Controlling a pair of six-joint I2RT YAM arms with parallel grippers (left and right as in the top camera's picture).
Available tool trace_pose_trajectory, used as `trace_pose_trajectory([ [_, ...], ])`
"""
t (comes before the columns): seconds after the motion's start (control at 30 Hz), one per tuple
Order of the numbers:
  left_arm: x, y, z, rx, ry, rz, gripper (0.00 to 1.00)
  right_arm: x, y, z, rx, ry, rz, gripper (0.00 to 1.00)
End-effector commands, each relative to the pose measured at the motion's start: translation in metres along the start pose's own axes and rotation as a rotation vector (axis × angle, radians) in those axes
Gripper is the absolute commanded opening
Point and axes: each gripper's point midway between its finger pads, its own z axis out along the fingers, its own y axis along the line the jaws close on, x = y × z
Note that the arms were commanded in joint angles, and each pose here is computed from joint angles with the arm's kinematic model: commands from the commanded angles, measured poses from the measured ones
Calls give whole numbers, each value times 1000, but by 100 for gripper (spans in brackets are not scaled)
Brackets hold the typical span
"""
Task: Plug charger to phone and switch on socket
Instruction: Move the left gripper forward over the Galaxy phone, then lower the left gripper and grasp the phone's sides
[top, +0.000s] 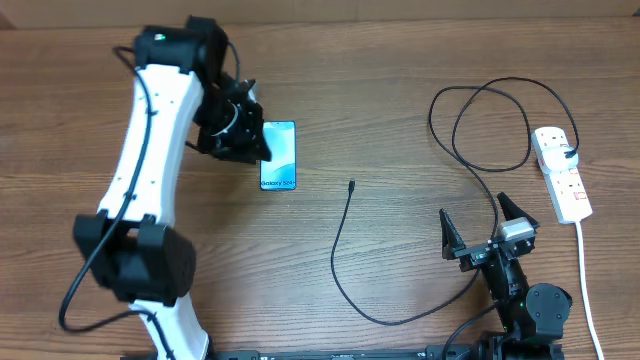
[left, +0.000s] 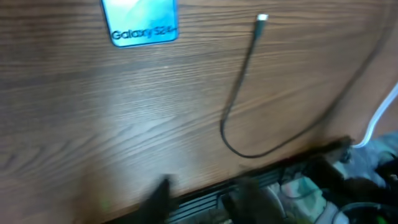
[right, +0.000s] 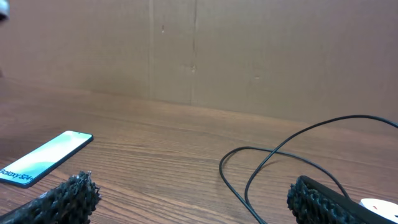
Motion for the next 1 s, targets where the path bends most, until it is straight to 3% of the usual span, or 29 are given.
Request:
trace_pose_trajectory([
  [0.0,-7,15,21,-115,38,-38,61,1,2,0,-8,-6,-3,100],
  [0.13,-19,16,41,-144,59,-29,100,1,2,0,-8,-6,-3,100],
  [0.4,-58,20,89,-157,40,-34,100,1,2,0,-8,-6,-3,100],
  [0.63,-80,42,126,-281,24,-115,100,1,2,0,-8,-6,-3,100],
  [0.97,-102,60,130,-396,-68,-122,100,1,2,0,-8,-6,-2,100],
])
